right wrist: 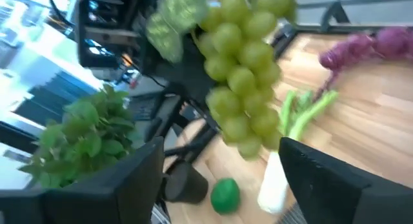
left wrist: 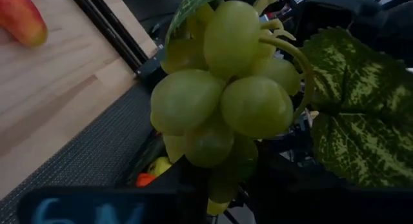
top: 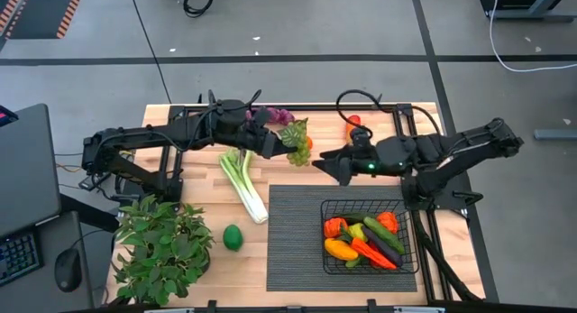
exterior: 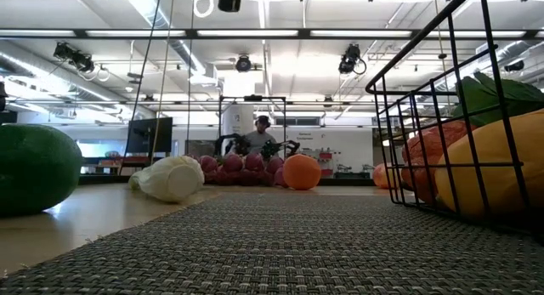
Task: Build produce basket
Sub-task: Put the grapes into the wire basket
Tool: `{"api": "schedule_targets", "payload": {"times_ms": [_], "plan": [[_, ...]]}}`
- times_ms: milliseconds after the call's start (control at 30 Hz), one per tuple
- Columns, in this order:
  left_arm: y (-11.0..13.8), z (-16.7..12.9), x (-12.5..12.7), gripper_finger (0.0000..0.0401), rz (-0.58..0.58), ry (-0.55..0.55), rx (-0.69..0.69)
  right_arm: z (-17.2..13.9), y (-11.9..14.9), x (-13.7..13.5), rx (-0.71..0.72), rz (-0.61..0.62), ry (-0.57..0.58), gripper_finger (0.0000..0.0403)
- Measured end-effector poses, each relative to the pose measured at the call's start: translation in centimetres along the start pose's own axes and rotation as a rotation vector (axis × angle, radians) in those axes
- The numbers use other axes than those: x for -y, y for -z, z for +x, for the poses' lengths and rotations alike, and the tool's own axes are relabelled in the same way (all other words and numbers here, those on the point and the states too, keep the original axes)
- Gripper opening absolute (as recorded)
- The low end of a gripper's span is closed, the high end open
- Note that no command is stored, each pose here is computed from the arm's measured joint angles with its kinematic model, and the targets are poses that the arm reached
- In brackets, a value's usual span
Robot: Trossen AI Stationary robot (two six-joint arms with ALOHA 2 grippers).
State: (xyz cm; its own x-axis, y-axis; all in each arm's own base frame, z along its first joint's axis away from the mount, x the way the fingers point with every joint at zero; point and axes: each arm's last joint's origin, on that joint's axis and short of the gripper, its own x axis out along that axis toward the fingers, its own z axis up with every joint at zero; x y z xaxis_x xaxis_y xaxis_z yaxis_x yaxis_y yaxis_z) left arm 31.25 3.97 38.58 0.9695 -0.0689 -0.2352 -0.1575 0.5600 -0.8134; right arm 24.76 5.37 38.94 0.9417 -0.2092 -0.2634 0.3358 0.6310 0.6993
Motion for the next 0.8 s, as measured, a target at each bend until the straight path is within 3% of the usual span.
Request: {"api": "schedule_targets", "payload": {"times_ms": [333,800], "plan": [[0.0,0.0,0.6,0.0085,-0.025,0.048,0.021,4.5,-0.4,0.8,0.001,-0.069,-0.028,0.0373],[0.4,0.1,1.0,0.009,-0.027,0.056,0.019,6.1,-2.2,2.4,0.062,-0.101,0.023,0.0353]]}}
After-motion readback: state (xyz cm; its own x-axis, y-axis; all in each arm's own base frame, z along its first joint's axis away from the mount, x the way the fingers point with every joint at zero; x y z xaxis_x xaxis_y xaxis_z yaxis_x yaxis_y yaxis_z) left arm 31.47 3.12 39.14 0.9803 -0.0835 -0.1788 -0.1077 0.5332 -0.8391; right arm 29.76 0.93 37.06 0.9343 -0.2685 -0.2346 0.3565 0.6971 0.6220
